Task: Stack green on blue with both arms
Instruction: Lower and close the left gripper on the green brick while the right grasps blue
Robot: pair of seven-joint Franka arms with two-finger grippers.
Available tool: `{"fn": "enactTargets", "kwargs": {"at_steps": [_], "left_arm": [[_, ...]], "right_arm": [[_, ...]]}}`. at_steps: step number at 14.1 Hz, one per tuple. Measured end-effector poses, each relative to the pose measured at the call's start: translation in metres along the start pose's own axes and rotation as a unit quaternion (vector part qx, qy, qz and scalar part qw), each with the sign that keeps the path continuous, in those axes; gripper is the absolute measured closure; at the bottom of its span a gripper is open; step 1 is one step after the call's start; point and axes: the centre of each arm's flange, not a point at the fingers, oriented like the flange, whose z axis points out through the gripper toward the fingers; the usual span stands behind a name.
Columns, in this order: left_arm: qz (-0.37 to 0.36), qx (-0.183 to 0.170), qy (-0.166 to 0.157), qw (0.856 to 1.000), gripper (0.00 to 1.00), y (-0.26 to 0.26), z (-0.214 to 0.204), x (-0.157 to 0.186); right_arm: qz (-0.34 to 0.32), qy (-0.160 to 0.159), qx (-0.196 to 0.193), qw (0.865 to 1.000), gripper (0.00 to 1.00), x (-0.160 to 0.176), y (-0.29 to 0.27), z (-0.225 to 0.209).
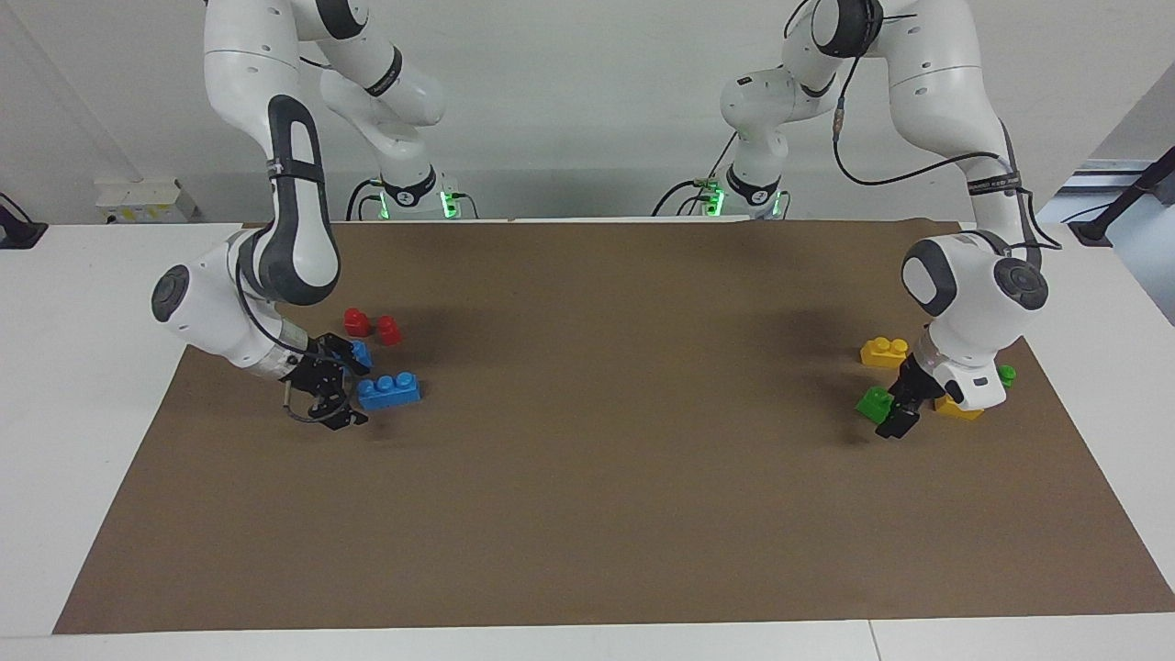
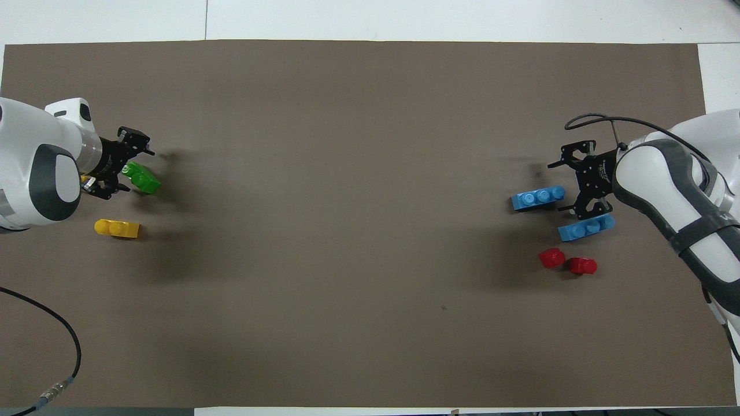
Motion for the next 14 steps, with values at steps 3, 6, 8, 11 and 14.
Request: {"fn": "enactTargets", "kwargs": {"at_steps": [3,6,8,11,14], "left_arm": [[0.0,-0.001,0.001,1.0,0.07,0.0001,0.0004,0.0001],[0.0,-0.001,0.001,1.0,0.23,0.0002,0.0002,0.0002],[0.008,-0.001,0.001,1.0,0.52,0.0002,0.0003,0.0002],[0.017,-0.001,0.001,1.0,0.66,0.0002,0.0003,0.0002],[0.018,-0.001,0.001,1.0,0.66,0.0003,0.0002,0.0001]], "right_arm": [[0.001,0.002,0.002,1.0,0.0,0.0015,0.0016,0.0033],[0.004,0.0,0.001,1.0,0.1,0.0021,0.0036,0.0065],[0.003,0.0,0.0,1.0,0.1,0.0009,0.0039,0.008],[0.0,0.0,-0.001,1.0,0.23,-0.0027,0.0032,0.0097],[0.0,0.004,0.006,1.0,0.41,-0.0022,0.0015,0.0086]]}}
